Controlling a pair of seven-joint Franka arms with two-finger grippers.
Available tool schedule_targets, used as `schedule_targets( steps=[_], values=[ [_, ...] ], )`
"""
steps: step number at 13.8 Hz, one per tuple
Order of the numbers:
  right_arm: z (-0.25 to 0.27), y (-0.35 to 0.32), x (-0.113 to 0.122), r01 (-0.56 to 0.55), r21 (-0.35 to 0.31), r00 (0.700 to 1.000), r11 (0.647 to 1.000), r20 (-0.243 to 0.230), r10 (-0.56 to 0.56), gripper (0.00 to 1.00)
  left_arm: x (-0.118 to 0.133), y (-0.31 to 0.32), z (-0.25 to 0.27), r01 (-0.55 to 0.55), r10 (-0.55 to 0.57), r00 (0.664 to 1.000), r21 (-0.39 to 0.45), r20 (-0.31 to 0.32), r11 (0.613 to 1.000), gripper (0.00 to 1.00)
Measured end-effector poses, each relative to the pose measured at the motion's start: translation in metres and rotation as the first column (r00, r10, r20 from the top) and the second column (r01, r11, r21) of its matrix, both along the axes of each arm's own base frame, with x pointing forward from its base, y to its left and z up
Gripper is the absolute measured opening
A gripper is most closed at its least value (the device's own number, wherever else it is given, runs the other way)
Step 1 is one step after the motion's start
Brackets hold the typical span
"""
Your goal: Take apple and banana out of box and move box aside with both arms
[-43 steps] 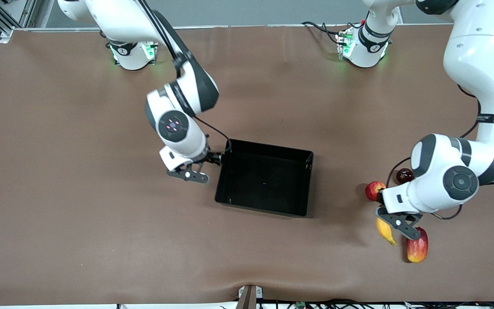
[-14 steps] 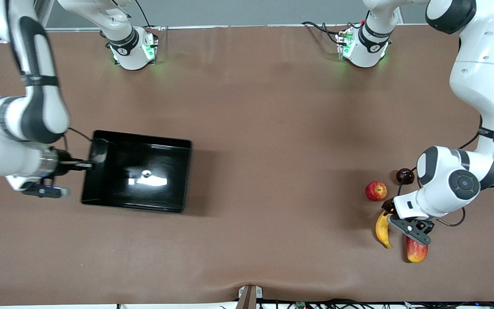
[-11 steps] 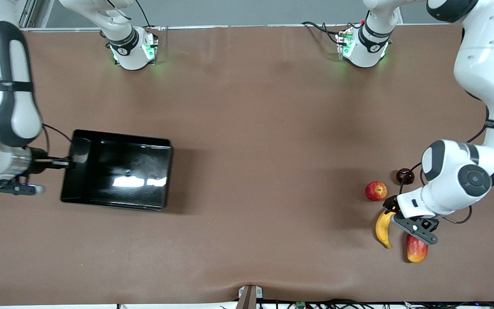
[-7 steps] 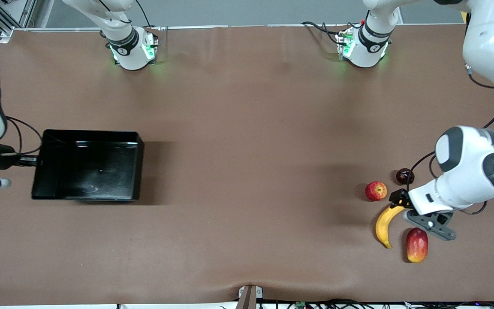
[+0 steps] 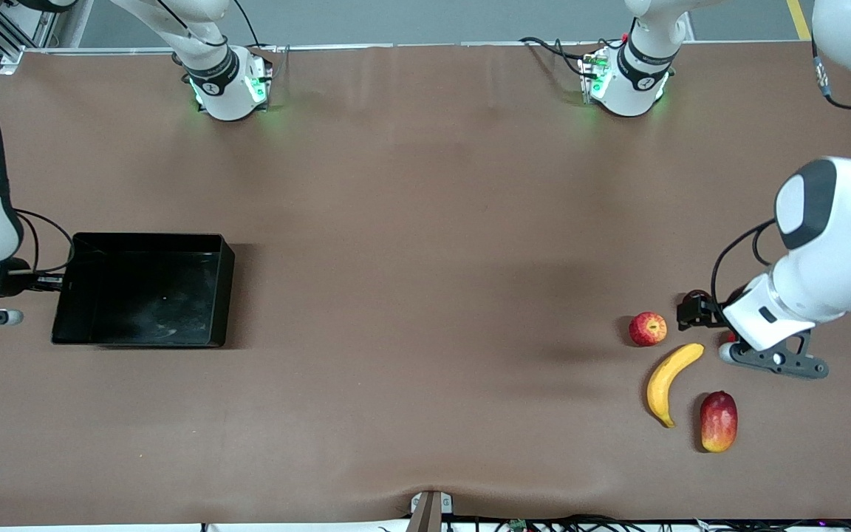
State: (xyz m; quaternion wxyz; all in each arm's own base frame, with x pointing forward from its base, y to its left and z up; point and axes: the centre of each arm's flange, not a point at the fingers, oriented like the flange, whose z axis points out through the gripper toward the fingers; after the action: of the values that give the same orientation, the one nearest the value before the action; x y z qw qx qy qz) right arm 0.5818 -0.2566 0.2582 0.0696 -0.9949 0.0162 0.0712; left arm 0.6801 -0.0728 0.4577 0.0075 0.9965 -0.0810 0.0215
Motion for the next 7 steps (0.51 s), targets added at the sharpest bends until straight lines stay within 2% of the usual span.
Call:
schedule_targets(
  steps=[2,4,6,7],
  values=[
    [-0.001,0.001,0.0,0.0,0.004,1.0,1.0,-0.001,0.0,0.31,-0.011,-0.003,0.023,-0.029,0.03,1.0,0.02,-0.006,0.999,1.0],
    [0.002,0.001,0.003,-0.002,0.002,1.0,1.0,0.005,0.002,0.53,-0.022,0.0,0.049,-0.041,0.041,0.999,0.041,0.001,0.998,1.0],
    [0.017,0.003,0.013,-0.019,-0.001,0.999,1.0,0.028,0.019,0.74,-0.033,0.006,0.073,-0.054,0.054,0.999,0.063,-0.001,0.997,1.0],
    [0.031,0.005,0.024,-0.04,-0.005,0.998,0.999,0.055,0.04,0.82,-0.039,0.009,0.086,-0.06,0.061,0.998,0.074,-0.006,0.995,1.0]
  ],
)
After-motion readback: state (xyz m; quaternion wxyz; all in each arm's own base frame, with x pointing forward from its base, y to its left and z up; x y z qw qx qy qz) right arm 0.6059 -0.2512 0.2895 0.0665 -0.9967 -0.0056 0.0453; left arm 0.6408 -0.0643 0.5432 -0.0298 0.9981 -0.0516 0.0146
